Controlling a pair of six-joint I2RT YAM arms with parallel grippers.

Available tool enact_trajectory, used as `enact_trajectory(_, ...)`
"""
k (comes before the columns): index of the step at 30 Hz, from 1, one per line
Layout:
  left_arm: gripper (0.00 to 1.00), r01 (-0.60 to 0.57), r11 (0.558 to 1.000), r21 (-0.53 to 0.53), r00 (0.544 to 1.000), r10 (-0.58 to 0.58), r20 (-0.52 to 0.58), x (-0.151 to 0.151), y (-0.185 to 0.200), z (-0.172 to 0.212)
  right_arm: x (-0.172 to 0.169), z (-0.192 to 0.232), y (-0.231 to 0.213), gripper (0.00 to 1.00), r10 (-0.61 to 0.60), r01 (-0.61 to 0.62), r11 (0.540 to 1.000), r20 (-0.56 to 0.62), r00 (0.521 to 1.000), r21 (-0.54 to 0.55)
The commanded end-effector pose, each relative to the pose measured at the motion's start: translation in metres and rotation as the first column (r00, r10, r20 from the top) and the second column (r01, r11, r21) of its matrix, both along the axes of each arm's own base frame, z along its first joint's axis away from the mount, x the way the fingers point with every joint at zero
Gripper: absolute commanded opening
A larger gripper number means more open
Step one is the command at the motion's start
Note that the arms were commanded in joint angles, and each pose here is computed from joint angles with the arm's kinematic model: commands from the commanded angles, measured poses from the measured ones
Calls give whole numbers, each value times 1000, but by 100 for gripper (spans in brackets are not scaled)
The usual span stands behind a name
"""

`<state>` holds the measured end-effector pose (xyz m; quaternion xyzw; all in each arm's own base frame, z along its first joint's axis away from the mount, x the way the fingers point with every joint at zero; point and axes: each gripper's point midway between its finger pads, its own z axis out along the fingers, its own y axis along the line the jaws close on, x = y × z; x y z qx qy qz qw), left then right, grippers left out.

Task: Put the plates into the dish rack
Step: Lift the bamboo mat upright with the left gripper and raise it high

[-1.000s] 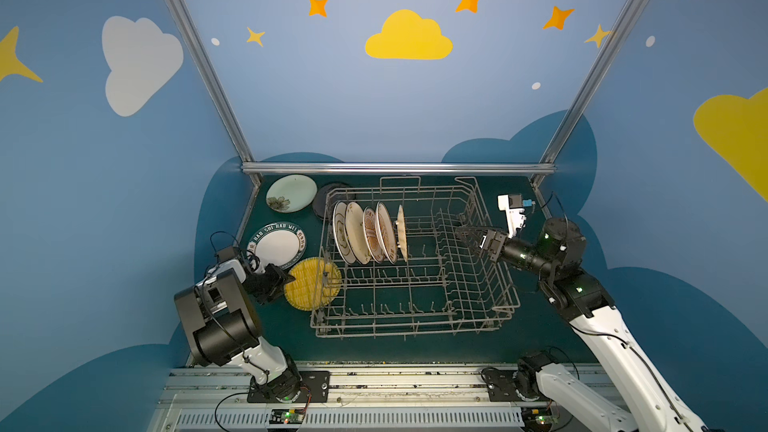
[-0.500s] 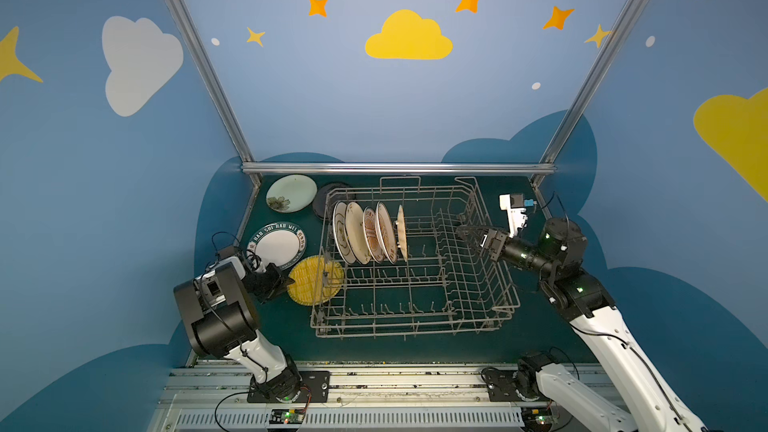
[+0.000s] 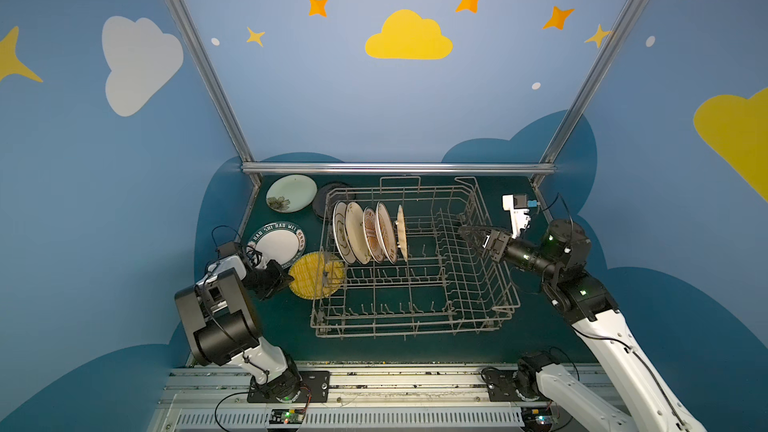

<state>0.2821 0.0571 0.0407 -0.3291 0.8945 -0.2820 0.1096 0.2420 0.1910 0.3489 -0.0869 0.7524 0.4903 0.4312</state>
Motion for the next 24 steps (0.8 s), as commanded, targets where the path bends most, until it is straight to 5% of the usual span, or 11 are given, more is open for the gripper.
enact_trajectory(1, 4, -31, 997, 68, 999, 34, -40, -5, 11, 0, -1, 12, -2, 91, -9, 8, 1000, 32, 999, 18)
enact_trajectory(15, 4, -36, 953, 302, 999, 46, -25, -16, 32, 25, 4, 16, 1, 91, -4, 3, 999, 33, 999, 42)
enact_trajectory(24, 4, -119, 910, 396, 990, 82, 111, -4, 48, 73, 4, 19, 4, 91, 7, -8, 998, 20, 1000, 58)
